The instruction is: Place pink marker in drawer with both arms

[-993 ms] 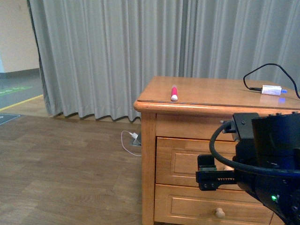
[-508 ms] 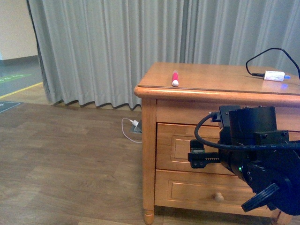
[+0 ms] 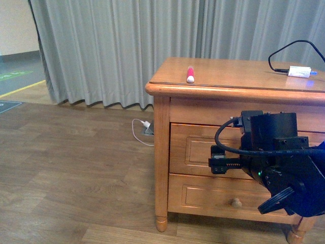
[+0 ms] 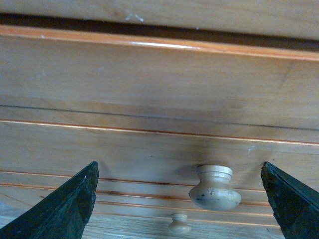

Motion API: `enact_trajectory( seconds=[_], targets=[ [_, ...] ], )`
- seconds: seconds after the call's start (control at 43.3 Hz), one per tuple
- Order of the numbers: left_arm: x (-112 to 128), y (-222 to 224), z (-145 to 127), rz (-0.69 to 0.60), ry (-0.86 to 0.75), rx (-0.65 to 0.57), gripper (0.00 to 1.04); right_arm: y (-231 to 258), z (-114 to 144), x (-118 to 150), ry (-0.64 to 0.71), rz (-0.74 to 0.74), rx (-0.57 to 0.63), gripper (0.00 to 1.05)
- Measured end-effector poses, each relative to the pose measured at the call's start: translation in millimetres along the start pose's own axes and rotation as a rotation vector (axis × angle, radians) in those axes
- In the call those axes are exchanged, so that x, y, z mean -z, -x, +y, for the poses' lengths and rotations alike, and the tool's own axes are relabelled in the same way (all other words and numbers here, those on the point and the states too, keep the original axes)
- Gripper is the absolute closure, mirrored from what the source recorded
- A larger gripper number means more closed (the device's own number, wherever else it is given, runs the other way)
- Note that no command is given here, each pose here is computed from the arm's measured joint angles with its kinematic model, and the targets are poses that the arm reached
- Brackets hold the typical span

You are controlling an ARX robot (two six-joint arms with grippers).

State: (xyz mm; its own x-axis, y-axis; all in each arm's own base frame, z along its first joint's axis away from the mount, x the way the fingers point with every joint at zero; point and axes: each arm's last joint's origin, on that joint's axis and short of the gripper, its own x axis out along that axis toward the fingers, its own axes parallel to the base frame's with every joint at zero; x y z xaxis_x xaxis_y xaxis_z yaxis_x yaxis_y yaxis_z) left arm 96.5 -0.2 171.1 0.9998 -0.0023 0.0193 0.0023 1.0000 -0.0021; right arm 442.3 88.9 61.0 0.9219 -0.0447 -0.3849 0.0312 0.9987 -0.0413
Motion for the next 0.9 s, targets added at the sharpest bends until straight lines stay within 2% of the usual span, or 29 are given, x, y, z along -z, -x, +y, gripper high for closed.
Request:
enact_trajectory(
  seconds=[0.115, 0.162, 0.346, 0.531, 0.6, 0.901],
  targets=[
    [0.0, 0.0, 0.0, 0.000, 0.000, 0.000, 0.06, -1.9, -1.9, 2.3, 0.002, 0.004, 0.013, 0.09],
    [0.0, 0.0, 0.0, 0.000, 0.000, 0.000, 0.06, -2.7, -2.8, 3.0, 0.003, 0.006, 0.022, 0.12],
    [0.0, 0.0, 0.0, 0.000, 0.000, 0.000, 0.06, -5.9, -7.3, 4.6, 0.002, 0.013, 0.042, 0.37],
    [0.0, 0.0, 0.0, 0.000, 0.000, 0.000, 0.06, -7.4, -9.7, 6.9, 0.001, 0.020, 0.050, 0.71],
    [0.0, 0.0, 0.0, 0.000, 0.000, 0.000, 0.06, -7.4, -9.8, 7.2, 0.004, 0.024, 0.051, 0.79],
    [0.0, 0.0, 0.0, 0.000, 0.000, 0.000, 0.06, -5.2, -11.1, 8.0, -0.003, 0.032, 0.050, 0.81]
  ],
)
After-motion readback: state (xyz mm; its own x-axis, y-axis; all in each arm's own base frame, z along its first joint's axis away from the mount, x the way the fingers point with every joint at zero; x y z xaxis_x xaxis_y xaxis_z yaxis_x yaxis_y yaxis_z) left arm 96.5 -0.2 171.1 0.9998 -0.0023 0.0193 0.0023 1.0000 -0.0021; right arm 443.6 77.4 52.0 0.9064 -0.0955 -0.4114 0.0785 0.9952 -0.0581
